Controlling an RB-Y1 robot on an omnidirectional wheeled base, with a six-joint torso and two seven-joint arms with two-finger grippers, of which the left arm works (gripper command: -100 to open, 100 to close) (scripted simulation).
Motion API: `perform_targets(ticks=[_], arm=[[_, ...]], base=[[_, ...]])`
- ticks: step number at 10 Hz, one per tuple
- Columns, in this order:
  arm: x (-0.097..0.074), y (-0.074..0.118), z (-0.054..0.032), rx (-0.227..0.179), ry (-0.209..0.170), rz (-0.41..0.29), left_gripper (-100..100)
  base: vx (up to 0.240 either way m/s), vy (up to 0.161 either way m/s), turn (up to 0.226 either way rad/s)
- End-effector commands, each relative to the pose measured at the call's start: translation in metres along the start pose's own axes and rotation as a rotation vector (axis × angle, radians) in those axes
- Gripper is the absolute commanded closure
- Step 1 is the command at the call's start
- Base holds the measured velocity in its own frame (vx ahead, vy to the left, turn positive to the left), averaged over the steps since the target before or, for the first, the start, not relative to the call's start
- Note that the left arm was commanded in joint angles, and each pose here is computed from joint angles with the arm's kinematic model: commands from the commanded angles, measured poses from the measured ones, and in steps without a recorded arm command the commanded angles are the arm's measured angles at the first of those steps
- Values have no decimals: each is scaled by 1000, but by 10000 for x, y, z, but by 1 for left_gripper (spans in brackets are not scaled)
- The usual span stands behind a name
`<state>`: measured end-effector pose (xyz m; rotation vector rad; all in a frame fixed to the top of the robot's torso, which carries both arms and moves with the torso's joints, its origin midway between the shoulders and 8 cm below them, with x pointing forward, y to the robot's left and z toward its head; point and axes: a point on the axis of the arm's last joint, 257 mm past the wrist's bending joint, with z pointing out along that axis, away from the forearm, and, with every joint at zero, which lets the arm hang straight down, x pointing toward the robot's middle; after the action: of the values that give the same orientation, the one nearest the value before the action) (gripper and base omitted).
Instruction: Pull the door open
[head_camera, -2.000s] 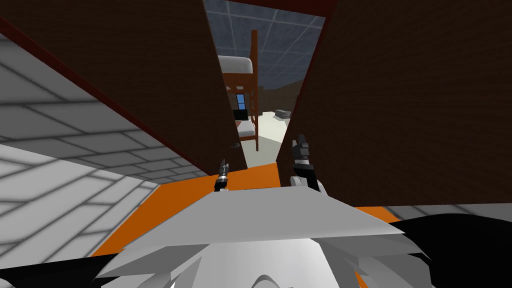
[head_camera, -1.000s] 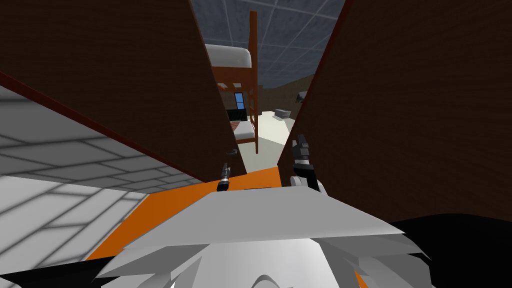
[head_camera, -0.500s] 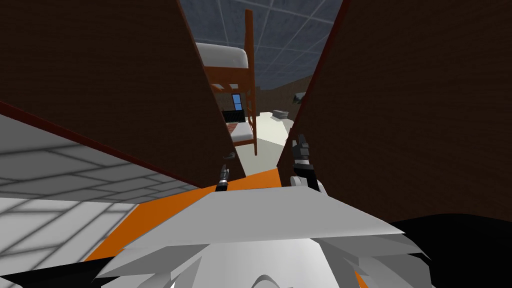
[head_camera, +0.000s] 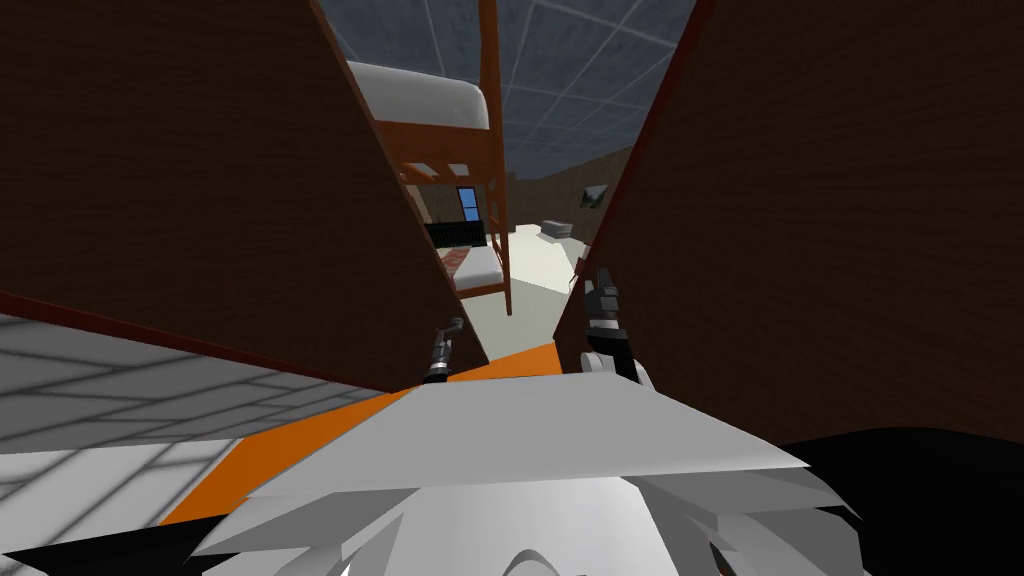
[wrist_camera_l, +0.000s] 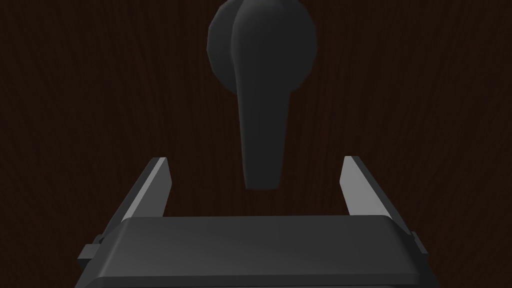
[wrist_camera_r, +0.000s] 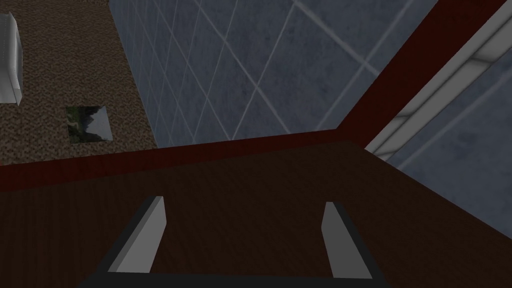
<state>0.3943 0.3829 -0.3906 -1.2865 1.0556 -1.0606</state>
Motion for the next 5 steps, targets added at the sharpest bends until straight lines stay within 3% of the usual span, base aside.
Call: perform_targets(ticks=[1,3,4,5], arm=[[-99,8,-19,-1,-10,-1,-100],[-191,8,-31,0,-20,-1,-100],[-161,12,-30,0,-17,-1,-100],[-161,12,-30,0,-17,-1,100]], base=[[191,-42,-37],[201,-35,-35],[88,-10,-3],[-12,0,5]])
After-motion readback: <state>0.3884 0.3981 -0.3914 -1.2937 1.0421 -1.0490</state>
